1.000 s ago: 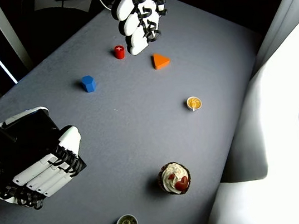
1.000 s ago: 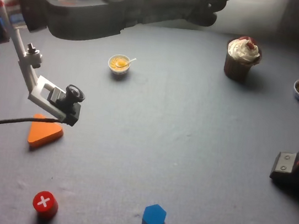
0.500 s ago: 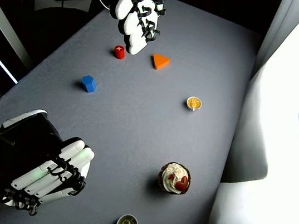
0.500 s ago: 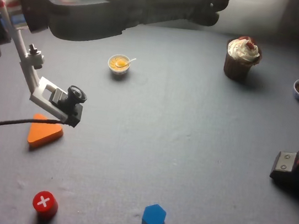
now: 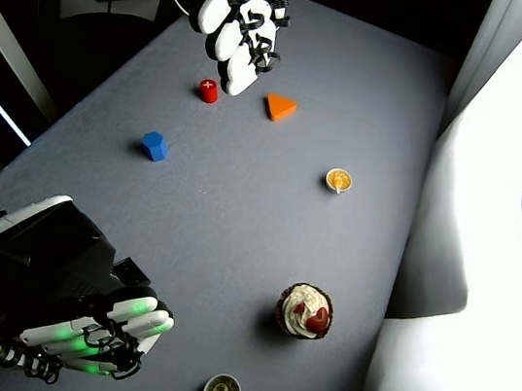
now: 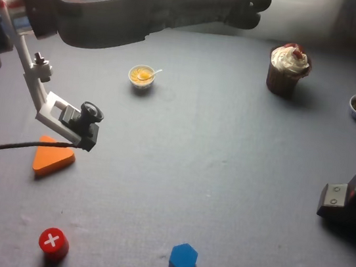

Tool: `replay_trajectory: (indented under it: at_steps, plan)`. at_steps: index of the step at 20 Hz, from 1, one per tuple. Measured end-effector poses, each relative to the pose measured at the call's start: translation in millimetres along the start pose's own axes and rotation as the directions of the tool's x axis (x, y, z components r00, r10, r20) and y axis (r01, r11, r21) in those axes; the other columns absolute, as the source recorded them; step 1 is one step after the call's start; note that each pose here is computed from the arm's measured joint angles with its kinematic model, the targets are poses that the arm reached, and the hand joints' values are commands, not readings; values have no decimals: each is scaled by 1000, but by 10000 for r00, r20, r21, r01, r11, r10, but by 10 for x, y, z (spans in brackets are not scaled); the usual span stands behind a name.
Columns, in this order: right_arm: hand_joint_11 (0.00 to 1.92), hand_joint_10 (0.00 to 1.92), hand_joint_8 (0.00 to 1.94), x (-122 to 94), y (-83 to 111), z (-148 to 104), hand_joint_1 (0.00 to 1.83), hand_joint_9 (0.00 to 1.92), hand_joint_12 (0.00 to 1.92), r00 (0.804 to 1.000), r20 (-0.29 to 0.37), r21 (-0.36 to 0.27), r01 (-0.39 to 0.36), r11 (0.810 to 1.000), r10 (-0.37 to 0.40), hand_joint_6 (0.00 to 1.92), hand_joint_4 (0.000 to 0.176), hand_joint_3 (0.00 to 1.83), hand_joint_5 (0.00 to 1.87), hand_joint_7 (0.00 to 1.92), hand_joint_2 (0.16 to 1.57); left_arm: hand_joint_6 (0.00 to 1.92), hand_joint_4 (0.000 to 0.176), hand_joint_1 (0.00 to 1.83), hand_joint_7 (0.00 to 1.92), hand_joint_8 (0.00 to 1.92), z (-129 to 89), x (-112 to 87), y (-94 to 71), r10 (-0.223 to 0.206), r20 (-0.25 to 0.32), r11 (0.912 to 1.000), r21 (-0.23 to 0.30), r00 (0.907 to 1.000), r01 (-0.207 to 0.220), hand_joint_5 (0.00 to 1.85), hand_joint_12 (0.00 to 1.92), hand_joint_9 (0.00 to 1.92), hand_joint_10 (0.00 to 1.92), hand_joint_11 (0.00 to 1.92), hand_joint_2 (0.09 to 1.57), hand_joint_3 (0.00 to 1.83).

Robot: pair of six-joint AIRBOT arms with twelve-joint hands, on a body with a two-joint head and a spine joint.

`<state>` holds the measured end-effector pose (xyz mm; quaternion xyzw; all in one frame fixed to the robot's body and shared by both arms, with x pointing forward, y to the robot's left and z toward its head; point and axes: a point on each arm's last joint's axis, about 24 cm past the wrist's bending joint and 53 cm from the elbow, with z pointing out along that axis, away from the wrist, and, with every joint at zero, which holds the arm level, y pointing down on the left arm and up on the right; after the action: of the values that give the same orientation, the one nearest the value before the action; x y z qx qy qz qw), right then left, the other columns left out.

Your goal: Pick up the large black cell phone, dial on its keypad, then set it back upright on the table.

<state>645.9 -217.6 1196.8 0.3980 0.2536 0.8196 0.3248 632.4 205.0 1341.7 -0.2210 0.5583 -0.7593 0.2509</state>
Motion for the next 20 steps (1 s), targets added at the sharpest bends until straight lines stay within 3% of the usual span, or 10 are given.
replay_trajectory:
  at_steps: [6,9,10,11,14,15,16,18,19,20]
  plan:
    - [0,0,0,1,11,0,598,129,603,10000,-6,-46,-15,10000,15,0,11,0,183,121,1001,0,0,95,170,0,18,15,7,-60,-37,10000,24,10000,60,223,553,151,0,0,1192,0]
    - [0,1,0,2,11,0,566,121,593,10000,-10,-45,-15,10000,15,0,13,0,168,112,995,4,0,90,177,2,18,14,6,-62,-35,10000,26,10000,62,236,530,152,1,0,1194,1]
    - [0,2,1,3,10,-1,469,70,437,10000,-13,-40,-14,10000,13,2,14,3,110,69,1013,3,0,82,180,2,18,14,5,-65,-34,10000,29,10000,65,230,557,153,1,0,1197,1]
    - [0,0,0,3,8,-4,429,58,412,10000,-14,-31,-14,10000,13,0,17,3,87,54,1014,1,0,67,179,1,18,15,5,-62,-38,10000,29,10000,62,223,556,151,0,0,1201,2]
    - [0,0,2,0,4,-18,414,13,279,10000,24,-4,-37,10000,37,0,32,0,54,22,984,2,0,63,168,3,18,11,4,-75,-21,10000,34,10000,75,214,527,144,3,0,1204,1]
    - [0,0,0,7,-1,-21,403,0,180,10000,17,9,-62,10000,62,3,49,0,21,3,943,6,0,99,188,5,18,12,3,-75,-27,10000,38,10000,75,235,590,166,7,0,1193,0]
    - [0,0,0,11,-5,-24,398,0,89,10000,30,18,-89,10000,89,0,54,0,3,0,919,6,0,103,190,5,18,12,3,-77,-25,10000,40,10000,77,237,601,169,8,0,1189,0]
    - [0,0,0,18,-10,-28,373,0,91,10000,8,37,-93,9999,93,0,54,0,0,0,907,4,0,93,184,2,18,11,2,-82,-22,10000,45,10000,82,236,593,164,4,0,1192,0]
    - [0,0,0,17,-9,-28,199,0,91,10000,12,36,-93,10000,93,0,59,0,0,0,909,2,0,77,178,2,18,11,2,-82,-22,10000,45,10000,82,224,549,156,3,0,1194,0]
    - [0,0,0,17,-12,-30,172,0,118,10000,19,43,-97,9999,97,0,60,0,0,0,901,1,0,69,178,2,19,12,2,-84,-25,10000,45,10000,85,222,561,158,3,0,1194,0]
